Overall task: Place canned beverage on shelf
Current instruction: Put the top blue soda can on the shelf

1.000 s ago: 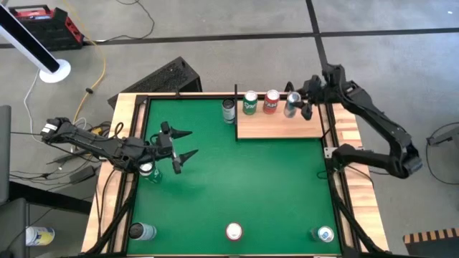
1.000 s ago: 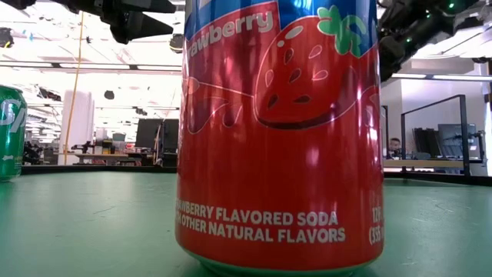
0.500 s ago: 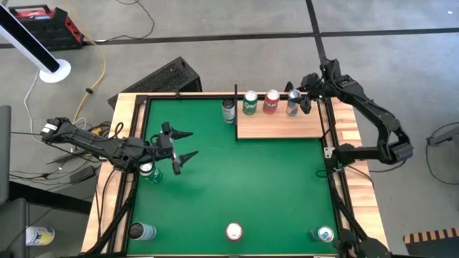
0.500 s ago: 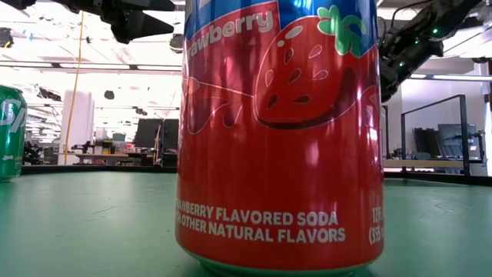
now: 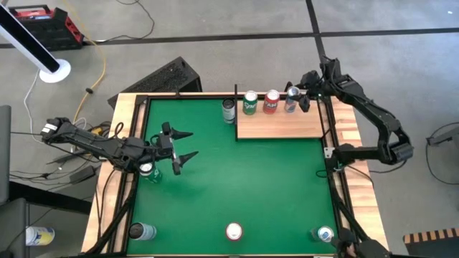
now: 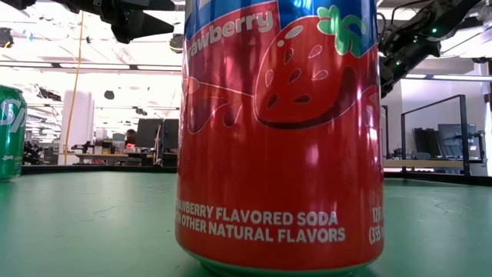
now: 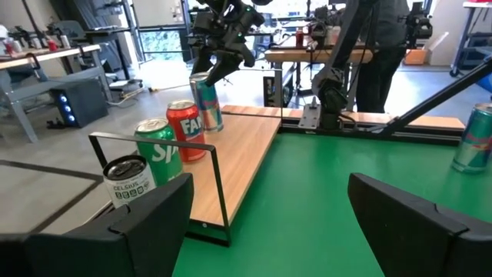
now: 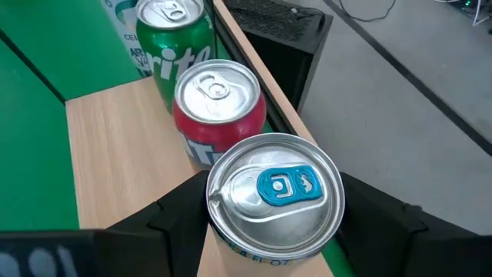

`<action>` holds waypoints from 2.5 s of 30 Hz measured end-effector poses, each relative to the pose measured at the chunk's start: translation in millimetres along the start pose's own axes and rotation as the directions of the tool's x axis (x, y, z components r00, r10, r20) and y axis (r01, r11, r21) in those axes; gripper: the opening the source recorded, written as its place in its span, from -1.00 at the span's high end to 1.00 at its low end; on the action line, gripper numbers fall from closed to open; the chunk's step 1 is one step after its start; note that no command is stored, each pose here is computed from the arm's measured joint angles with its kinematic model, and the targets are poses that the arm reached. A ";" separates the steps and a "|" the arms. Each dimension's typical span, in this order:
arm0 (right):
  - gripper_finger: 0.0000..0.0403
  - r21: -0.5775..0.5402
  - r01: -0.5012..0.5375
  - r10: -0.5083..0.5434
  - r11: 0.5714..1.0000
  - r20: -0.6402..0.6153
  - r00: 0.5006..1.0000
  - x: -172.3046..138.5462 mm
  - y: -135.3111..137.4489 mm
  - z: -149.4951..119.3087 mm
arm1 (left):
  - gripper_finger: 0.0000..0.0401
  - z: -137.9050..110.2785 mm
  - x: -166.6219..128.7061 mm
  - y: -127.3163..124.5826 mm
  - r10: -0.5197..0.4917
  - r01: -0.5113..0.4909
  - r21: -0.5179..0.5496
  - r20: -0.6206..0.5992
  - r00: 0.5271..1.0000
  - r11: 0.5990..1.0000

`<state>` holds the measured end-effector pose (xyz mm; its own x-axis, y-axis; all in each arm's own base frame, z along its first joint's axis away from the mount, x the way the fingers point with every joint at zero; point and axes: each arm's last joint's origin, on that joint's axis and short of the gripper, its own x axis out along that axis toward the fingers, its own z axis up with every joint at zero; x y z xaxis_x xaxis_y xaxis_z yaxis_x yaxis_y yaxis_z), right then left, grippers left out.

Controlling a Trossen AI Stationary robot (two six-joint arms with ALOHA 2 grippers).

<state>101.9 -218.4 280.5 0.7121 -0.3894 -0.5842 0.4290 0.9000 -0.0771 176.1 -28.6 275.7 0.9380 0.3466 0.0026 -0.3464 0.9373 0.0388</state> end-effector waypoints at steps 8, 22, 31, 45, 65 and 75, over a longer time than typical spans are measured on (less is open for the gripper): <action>-0.33 0.045 0.031 -0.028 0.999 -0.056 0.998 9.9 -5.8 -5.3 | -0.65 0.3 0.1 0.0 0.001 -0.001 -0.003 0.003 1.000 1.000; -0.33 0.066 0.022 -0.019 0.998 -0.056 0.998 16.6 -6.6 -5.1 | -0.65 0.5 0.1 0.0 0.001 0.000 -0.006 0.004 1.000 1.000; -0.42 0.067 0.025 -0.021 0.997 -0.064 0.998 16.5 -6.4 -5.7 | -0.65 0.5 0.0 0.0 0.000 0.000 -0.006 0.004 1.000 1.000; -0.44 0.071 0.021 -0.016 0.997 -0.072 0.997 16.2 -5.7 -6.5 | -0.65 0.6 0.0 -0.1 0.000 0.000 -0.006 0.004 1.000 1.000; -0.45 0.077 0.020 -0.014 0.997 -0.075 0.997 16.2 -5.5 -6.8 | -0.65 0.8 0.0 0.1 0.001 -0.001 -0.012 0.005 1.000 1.000; -0.45 0.083 0.021 -0.015 0.996 -0.074 0.997 16.2 -5.6 -6.7 | -0.65 1.0 0.0 0.1 0.001 -0.001 -0.015 0.007 1.000 1.000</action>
<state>107.3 -228.4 266.1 0.6625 -0.3876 -0.6409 0.4889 0.8720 -0.0219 176.1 -28.5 276.7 0.9376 0.3475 0.0095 -0.3477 0.9373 0.0238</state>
